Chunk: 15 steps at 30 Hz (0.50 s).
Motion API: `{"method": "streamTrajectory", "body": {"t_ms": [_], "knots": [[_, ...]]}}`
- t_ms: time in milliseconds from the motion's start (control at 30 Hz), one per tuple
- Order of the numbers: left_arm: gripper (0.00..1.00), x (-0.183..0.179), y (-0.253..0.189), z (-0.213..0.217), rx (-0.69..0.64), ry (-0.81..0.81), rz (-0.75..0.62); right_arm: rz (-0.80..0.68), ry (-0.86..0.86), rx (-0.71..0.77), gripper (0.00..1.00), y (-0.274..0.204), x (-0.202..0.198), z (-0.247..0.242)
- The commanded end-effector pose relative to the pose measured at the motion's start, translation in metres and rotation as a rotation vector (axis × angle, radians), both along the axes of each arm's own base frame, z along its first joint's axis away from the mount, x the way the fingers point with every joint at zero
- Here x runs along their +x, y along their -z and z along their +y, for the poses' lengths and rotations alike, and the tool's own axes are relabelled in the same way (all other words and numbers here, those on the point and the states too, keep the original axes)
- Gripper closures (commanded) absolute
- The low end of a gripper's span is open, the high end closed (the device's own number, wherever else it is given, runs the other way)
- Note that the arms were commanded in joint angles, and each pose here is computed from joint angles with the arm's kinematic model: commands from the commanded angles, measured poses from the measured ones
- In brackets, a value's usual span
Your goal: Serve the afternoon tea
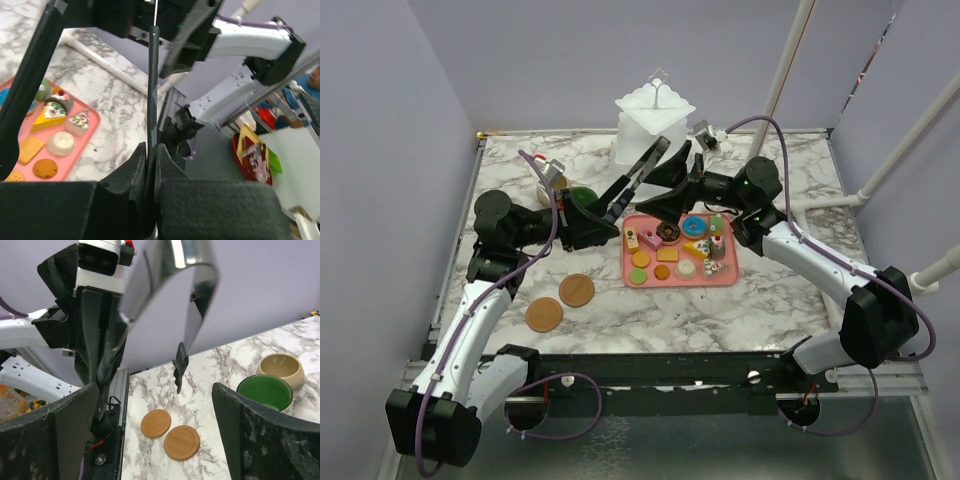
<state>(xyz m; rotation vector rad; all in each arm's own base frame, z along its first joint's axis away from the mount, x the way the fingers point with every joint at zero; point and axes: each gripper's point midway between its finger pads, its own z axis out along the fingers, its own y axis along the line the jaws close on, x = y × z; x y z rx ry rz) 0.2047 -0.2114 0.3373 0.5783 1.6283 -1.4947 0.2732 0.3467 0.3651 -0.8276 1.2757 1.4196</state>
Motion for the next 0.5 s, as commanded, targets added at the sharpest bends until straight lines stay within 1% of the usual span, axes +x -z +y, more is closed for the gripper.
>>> {"method": "streamTrajectory", "body": {"t_ms": [0, 233, 400, 467], "knots": [[1.0, -0.029, -0.022, -0.011, 0.004, 0.162, -0.128, -0.021, -0.054, 0.077, 0.0, -0.009, -0.012, 0.0], [1.0, -0.029, -0.024, -0.016, 0.012, 0.197, -0.163, -0.055, -0.117, 0.13, 0.0, -0.021, -0.03, -0.005], [1.0, -0.024, -0.025, -0.017, 0.015, 0.188, -0.182, -0.074, -0.261, 0.146, 0.0, -0.024, -0.06, -0.009], [1.0, -0.022, -0.026, -0.018, 0.015, 0.188, -0.191, -0.081, -0.293, 0.146, 0.0, -0.025, -0.068, -0.01]]}}
